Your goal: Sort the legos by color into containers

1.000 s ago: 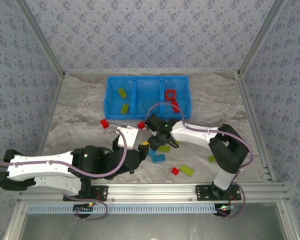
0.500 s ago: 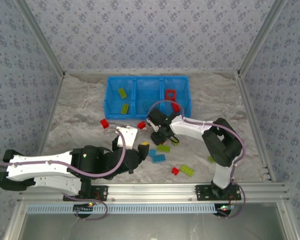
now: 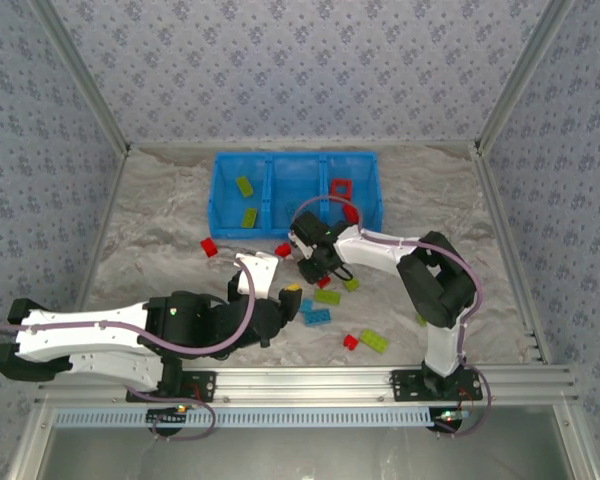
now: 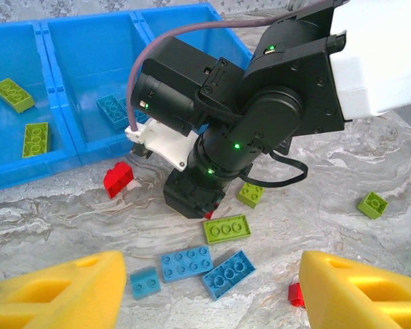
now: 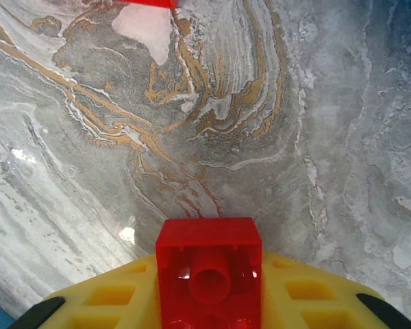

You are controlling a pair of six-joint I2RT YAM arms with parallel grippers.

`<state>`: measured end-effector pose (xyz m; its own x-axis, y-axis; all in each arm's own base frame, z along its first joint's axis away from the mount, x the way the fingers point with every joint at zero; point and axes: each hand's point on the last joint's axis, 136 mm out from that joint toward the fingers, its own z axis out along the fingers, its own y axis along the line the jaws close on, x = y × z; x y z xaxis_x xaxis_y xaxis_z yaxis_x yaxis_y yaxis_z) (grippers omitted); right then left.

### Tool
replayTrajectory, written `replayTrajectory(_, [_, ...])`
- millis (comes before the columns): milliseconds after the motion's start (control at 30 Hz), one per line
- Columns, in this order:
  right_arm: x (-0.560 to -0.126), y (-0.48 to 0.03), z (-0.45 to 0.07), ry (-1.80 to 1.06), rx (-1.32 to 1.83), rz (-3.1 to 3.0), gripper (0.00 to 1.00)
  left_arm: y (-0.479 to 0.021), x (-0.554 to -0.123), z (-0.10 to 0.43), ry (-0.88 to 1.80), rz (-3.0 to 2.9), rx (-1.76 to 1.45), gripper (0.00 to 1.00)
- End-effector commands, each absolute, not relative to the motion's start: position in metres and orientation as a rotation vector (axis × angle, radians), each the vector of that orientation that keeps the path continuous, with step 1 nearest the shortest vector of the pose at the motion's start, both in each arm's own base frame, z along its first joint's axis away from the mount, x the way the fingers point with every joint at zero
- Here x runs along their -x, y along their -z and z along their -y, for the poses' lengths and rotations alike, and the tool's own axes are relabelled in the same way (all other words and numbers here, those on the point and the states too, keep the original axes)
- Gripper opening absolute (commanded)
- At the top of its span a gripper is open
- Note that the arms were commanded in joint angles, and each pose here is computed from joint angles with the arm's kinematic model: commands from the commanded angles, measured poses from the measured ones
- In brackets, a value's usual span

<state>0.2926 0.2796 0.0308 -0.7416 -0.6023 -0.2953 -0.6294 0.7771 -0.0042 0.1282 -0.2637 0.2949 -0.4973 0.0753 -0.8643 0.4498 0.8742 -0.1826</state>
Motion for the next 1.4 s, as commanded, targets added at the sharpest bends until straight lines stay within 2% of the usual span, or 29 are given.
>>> replayTrajectory(0, [-0.294,-0.024,-0.276,-0.111,0.962,-2.719,0.30,-0.299,-0.127,0.269,0.491,-2.048,-0.384,0.68])
replayTrajectory(167, [-0.297,-0.042,-0.274,-0.109,0.929,-2.680,0.23,-0.300,-0.128,0.271,0.483,-2.046,-0.388,0.68])
replayTrajectory(467, [-0.303,-0.123,-0.246,-0.128,0.760,-2.565,0.23,-0.306,-0.127,0.287,0.487,-2.035,-0.425,0.68])
replayTrajectory(700, [-0.349,-0.165,-0.191,-0.123,0.452,-2.549,0.25,-0.328,-0.138,0.327,0.513,-2.029,-0.447,0.69])
replayTrajectory(900, [-0.412,-0.160,-0.170,-0.059,0.267,-2.571,0.24,-0.326,-0.181,0.337,0.635,-2.120,-0.333,0.69])
replayTrajectory(1033, [-0.443,-0.141,-0.180,-0.200,0.191,-2.614,0.24,-0.333,-0.197,0.340,0.662,-2.113,-0.312,0.69])
replayTrajectory(1167, [-0.456,-0.121,-0.199,-0.362,0.197,-2.655,0.24,-0.329,-0.201,0.348,0.657,-2.127,-0.325,0.69])
replayTrajectory(1367, [-0.462,-0.097,-0.202,-0.451,0.161,-2.714,0.30,-0.323,-0.200,0.356,0.658,-2.144,-0.328,0.68])
